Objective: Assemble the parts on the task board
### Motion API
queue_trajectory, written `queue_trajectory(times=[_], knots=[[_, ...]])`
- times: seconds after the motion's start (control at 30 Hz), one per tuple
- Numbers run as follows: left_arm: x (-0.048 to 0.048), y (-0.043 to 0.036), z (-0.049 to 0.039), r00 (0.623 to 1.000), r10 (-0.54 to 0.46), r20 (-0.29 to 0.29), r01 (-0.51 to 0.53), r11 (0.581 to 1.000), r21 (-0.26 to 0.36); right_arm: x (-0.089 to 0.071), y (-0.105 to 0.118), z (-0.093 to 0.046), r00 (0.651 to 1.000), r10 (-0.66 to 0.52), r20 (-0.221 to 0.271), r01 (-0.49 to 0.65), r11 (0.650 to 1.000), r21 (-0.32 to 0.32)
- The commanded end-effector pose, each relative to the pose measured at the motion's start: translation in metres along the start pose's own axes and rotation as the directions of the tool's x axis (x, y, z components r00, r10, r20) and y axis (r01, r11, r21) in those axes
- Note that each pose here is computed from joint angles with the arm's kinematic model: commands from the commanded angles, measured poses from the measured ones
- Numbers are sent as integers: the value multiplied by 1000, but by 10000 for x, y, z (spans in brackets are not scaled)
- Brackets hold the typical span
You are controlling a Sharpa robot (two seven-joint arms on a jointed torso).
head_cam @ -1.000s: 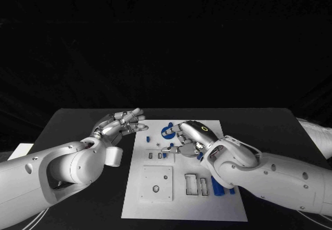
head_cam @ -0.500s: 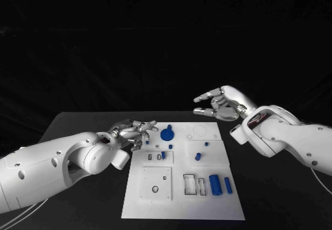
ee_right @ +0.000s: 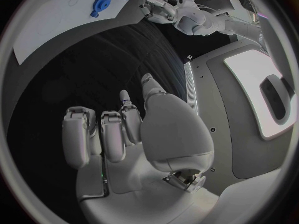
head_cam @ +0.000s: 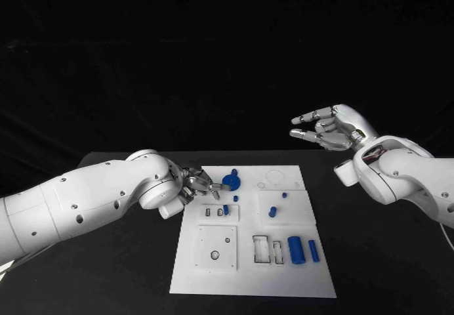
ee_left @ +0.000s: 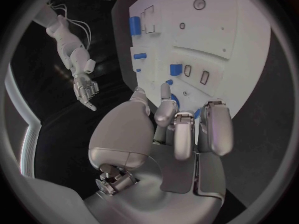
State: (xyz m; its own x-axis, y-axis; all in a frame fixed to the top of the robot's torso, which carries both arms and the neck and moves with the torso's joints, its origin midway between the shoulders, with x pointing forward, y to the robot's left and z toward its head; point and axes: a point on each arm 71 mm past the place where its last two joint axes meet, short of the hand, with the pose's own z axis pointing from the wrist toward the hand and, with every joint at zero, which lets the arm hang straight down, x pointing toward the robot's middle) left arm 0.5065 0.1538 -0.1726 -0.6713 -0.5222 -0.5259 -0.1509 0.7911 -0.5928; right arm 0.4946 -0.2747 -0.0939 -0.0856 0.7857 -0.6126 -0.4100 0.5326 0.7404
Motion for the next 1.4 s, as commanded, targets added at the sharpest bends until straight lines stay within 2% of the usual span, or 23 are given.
queue_trajectory(times=[0.03, 0.37, 0.87, 1.07, 1.4], knots=[[-32, 29, 24, 984, 180, 11, -177, 975, -135, 2, 34, 10, 1000, -18, 11, 18, 999, -37], [-24, -111, 129, 970, 242, -16, -241, 952, -191, 17, 12, 44, 999, -33, 10, 33, 999, -31], [108, -267, 236, 952, 299, -69, -307, 928, -209, 46, 16, 64, 998, -59, -1, 59, 997, -41], [155, -297, 255, 943, 318, -96, -332, 919, -212, 56, 20, 66, 998, -58, -7, 58, 998, -41], [128, -270, 261, 942, 325, -88, -337, 914, -227, 66, 12, 75, 998, -57, -12, 57, 998, -36]])
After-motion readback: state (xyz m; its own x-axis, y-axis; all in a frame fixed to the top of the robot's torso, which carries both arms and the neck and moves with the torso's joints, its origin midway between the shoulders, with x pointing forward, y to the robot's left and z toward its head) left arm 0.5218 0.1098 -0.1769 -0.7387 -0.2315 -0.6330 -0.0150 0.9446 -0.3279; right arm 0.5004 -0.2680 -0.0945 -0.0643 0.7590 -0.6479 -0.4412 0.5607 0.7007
